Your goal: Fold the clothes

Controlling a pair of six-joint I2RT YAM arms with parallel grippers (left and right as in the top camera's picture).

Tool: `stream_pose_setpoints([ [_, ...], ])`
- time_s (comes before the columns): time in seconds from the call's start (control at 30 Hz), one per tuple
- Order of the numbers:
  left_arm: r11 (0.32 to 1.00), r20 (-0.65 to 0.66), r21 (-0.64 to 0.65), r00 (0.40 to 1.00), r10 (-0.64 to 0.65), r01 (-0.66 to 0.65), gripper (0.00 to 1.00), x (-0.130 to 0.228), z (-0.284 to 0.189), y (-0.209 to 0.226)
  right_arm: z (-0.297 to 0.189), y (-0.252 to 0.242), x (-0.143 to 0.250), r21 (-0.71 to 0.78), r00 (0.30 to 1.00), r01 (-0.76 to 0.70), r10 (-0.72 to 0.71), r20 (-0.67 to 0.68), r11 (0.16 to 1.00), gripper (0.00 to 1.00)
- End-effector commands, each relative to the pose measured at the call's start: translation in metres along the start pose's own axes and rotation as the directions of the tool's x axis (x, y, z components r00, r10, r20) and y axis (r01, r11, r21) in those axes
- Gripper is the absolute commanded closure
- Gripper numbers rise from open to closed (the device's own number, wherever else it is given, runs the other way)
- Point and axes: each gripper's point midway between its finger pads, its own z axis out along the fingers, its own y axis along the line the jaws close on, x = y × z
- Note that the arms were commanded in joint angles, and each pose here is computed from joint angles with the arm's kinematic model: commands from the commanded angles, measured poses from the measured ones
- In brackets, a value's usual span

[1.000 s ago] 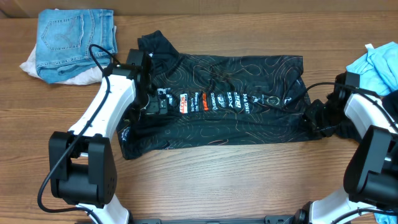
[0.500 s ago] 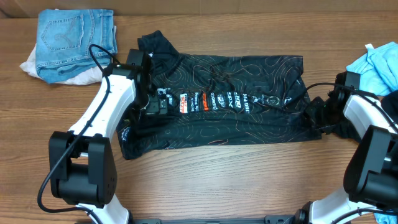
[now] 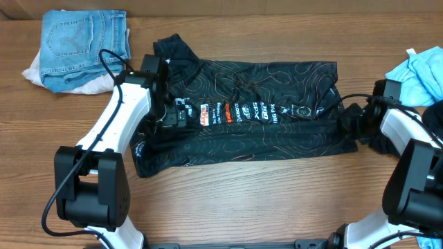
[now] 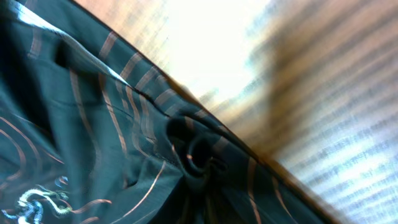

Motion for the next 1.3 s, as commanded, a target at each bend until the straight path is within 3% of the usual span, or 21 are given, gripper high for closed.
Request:
stream_pose_setpoints([
  [0.0,1.0,0.039,0.003,0.999,0.016,-0.016,0.0,-0.006,-0.011,-0.001,0.001,0.003,-0.005,-0.02,0.999,-0.033,0.034,0.021,0.999,0.92],
  [0.3,0.999,0.049,-0.002,0.998,0.033,-0.033,0.0,-0.008,-0.011,0.0,-0.005,0.019,-0.027,-0.073,0.995,-0.013,0.02,0.094,0.997,0.88],
  [0.37,0.999,0.055,0.0,0.998,0.033,-0.033,0.0,-0.01,-0.012,0.0,-0.006,0.023,-0.034,-0.091,0.992,-0.008,0.019,0.122,0.996,0.71],
  [0.7,0.998,0.129,0.016,0.99,0.053,-0.056,0.07,-0.028,-0.015,-0.006,-0.024,0.042,-0.065,-0.158,0.978,0.024,0.01,0.21,0.987,0.6],
  [0.8,0.995,0.135,0.043,0.988,0.081,-0.087,0.17,-0.029,-0.023,-0.013,-0.053,0.057,-0.07,-0.198,0.985,0.029,0.006,0.173,0.98,0.61],
  [0.87,0.991,0.141,0.079,0.985,0.095,-0.107,0.27,-0.026,-0.029,-0.024,-0.074,0.067,-0.066,-0.21,0.99,0.064,-0.035,0.139,0.976,0.68],
  [0.93,0.984,0.136,0.12,0.984,0.117,-0.133,0.5,-0.021,-0.031,-0.039,-0.087,0.072,-0.054,-0.191,0.993,0.09,-0.073,0.092,0.977,0.74],
  [0.97,0.977,0.127,0.148,0.983,0.134,-0.153,0.69,-0.017,-0.031,-0.049,-0.09,0.073,-0.045,-0.177,0.992,0.116,-0.106,0.062,0.977,0.77],
  [1.03,0.965,0.113,0.184,0.979,0.169,-0.188,0.92,-0.007,-0.031,-0.068,-0.09,0.072,-0.025,-0.151,0.988,0.154,-0.156,-0.005,0.976,0.82],
  [1.1,0.961,0.102,0.191,0.978,0.184,-0.201,0.96,0.002,-0.028,-0.087,-0.08,0.069,0.006,-0.122,0.974,0.192,-0.204,-0.102,0.974,0.86],
  [1.27,0.958,0.087,0.2,0.978,0.192,-0.206,0.96,0.008,-0.013,-0.114,-0.05,0.077,0.043,-0.113,0.948,0.242,-0.26,-0.185,0.964,0.93],
])
